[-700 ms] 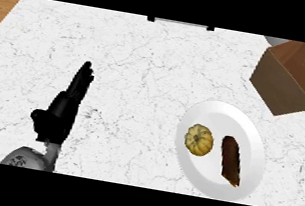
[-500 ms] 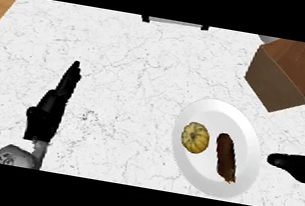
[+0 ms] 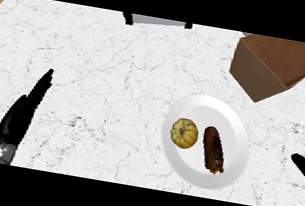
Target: Pick the squash from the plate and place it in the cardboard box
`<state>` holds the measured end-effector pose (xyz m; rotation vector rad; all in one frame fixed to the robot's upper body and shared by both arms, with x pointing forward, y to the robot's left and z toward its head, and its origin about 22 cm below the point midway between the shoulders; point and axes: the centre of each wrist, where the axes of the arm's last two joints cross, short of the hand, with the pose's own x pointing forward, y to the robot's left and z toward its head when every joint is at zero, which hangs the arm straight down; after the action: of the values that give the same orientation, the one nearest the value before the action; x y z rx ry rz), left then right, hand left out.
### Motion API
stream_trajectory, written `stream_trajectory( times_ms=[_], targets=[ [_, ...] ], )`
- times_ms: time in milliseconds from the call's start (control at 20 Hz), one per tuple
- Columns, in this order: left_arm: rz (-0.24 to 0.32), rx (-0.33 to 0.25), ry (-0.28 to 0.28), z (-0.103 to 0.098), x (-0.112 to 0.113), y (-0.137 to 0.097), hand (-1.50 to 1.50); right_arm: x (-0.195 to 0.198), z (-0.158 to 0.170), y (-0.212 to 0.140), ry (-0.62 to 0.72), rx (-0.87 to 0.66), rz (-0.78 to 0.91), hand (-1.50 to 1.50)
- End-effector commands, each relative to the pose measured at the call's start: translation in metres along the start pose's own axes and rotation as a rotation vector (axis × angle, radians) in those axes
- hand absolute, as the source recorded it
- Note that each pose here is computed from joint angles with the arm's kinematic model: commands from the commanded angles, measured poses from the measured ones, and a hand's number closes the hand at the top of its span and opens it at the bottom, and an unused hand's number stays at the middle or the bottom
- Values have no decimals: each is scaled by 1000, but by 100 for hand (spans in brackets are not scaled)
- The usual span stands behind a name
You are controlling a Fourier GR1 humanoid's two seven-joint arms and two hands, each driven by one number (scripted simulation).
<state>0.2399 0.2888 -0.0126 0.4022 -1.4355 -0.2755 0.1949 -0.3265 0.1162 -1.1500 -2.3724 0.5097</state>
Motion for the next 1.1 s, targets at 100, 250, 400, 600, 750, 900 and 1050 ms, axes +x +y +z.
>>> stream_trajectory(
  times_ms=[100,250,400,600,750,900,1050],
  targets=[
    [-39,-3,-12,-3,-1,20,0,24,79,-17,-173,236,291,-150],
    [-28,-17,2,-4,-2,19,0,48,122,-19,-99,273,413,-150],
    [-56,-21,-20,-3,0,13,0,86,155,-20,-17,338,461,-150],
    [-35,-60,-22,-7,-1,19,0,133,177,-4,63,375,532,-150],
    [-38,-55,-54,-13,5,16,0,151,181,-4,85,394,585,-150],
    [-36,-78,-46,-10,3,17,0,163,189,-4,154,417,632,-150],
    [-53,-59,-43,-15,4,18,0,174,189,-3,191,414,660,-150]
  ],
)
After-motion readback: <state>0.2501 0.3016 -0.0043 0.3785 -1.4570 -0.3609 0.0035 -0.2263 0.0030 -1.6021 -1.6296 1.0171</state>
